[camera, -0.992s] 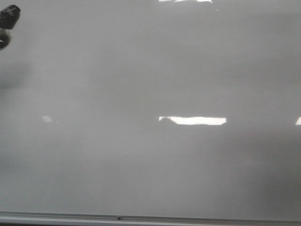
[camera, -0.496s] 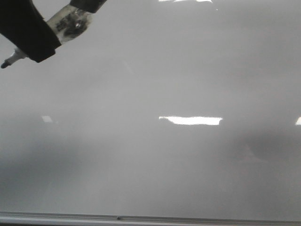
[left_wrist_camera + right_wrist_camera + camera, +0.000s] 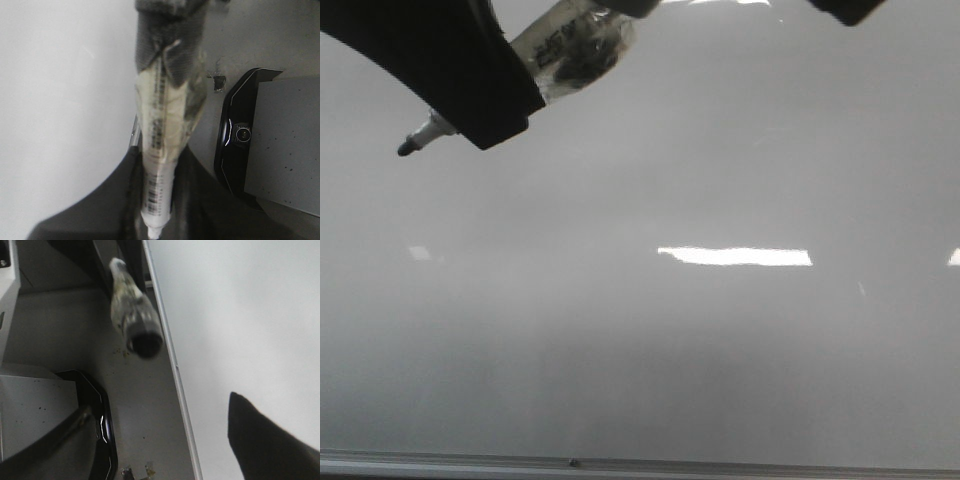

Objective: Write number 4 on whiteboard

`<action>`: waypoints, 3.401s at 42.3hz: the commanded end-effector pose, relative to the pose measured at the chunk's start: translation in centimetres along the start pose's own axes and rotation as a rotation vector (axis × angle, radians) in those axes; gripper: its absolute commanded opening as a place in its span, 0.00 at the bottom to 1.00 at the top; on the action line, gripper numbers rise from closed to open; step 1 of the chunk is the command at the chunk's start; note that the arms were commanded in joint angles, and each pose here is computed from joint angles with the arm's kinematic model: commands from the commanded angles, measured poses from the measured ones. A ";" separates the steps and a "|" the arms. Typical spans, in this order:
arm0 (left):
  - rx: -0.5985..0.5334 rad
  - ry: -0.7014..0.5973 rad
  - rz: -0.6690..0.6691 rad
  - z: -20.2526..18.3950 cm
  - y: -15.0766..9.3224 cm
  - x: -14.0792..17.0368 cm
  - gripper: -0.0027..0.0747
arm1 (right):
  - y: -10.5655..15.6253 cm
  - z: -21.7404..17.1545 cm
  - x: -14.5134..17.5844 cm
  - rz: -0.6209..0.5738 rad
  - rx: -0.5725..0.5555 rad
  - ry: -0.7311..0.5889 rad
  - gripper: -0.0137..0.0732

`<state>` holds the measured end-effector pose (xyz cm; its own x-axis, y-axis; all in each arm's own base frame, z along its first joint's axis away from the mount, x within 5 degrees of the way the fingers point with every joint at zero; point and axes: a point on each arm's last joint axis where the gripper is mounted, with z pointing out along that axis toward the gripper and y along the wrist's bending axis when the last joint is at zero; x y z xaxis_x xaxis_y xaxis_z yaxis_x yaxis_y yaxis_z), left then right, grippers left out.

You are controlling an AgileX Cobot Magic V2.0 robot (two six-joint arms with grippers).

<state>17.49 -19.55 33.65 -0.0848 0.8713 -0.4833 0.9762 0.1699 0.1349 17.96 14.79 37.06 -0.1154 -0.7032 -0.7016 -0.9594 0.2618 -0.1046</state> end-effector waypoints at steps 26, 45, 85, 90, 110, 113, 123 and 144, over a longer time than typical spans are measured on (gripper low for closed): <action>-0.043 -0.093 0.029 -1.5 -0.4 -1.3 0.01 | 1.0 2.3 -4.3 -0.097 -0.075 -0.089 0.49; -0.047 -0.098 0.022 -1.5 -0.3 -1.4 0.48 | 1.0 2.4 -4.2 -0.097 -0.078 -0.079 0.10; -0.474 -0.294 -0.469 -11.7 1.6 6.9 0.61 | 1.6 -5.3 6.6 0.587 0.597 -0.325 0.10; -0.486 -0.311 -0.467 -11.8 1.7 6.8 0.61 | 1.0 -4.9 6.4 0.589 0.604 -0.337 0.10; -0.491 -0.318 -0.467 -11.8 1.7 6.7 0.60 | -3.5 -2.4 3.7 0.634 0.586 -0.324 0.10; -0.491 -0.318 -0.467 -11.8 1.7 6.7 0.60 | -4.2 -2.0 3.4 0.638 0.585 -0.317 0.10; -0.491 -0.318 -0.467 -11.8 1.7 6.7 0.60 | -6.2 -0.6 2.6 0.648 0.593 -0.328 0.10; -0.491 -0.318 -0.467 -11.8 1.7 6.7 0.60 | -8.9 1.5 1.9 0.639 0.635 -0.374 0.10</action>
<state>16.18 -7.93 39.41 -0.3844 0.5531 -0.7391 0.6743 0.7151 0.1845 26.27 12.18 33.03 -0.4860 -0.1326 -0.8639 -0.4197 0.9024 0.0975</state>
